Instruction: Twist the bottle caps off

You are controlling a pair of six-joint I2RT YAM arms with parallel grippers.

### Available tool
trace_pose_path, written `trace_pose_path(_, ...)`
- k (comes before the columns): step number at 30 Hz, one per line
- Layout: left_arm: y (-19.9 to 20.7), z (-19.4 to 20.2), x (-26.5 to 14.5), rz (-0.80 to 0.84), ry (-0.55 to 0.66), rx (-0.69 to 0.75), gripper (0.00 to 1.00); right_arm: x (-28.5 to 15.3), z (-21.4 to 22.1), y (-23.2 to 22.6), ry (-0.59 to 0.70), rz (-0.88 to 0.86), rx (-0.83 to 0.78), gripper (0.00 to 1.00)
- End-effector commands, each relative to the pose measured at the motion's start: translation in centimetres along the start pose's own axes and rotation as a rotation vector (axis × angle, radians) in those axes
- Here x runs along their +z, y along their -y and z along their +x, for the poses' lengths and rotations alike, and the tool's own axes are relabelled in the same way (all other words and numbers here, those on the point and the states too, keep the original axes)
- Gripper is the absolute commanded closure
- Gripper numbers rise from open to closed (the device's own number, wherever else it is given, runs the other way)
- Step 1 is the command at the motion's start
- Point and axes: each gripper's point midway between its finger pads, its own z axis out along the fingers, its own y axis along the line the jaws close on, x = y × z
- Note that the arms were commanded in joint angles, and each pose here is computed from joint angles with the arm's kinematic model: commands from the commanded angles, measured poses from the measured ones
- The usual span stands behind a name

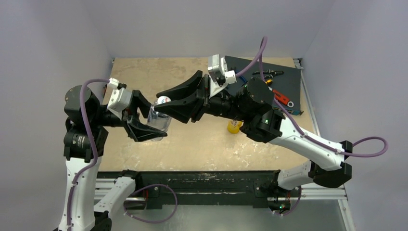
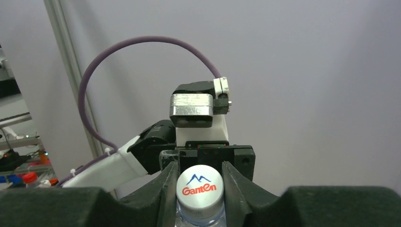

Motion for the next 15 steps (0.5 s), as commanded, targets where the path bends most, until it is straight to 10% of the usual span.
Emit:
trace_pose_path(1, -2.9, 0.0, -0.3, -0.161, 0.002, 0.001, 1.0, -0.1, -4.2, -0.4, 0.085, 0.021, -0.027, 0.58)
trace_pose_path(3, -5.1, 0.2, -1.0, -0.305, -0.004, 0.065, 1.0, -0.4, -4.6, 2.2, 0.097, 0.175, -0.013, 0.31)
trace_pose_path(7, -8.0, -0.2, -2.8, -0.525, 0.006, 0.206, 1.0, -1.6, -6.1, 5.3, 0.161, 0.37, 0.0, 0.11)
trace_pose_path(15, -10.8, -0.5, -5.3, -0.748, 0.013, 0.29, 1.0, -0.1, -3.0, 9.7, 0.047, 0.607, 0.041, 0.16)
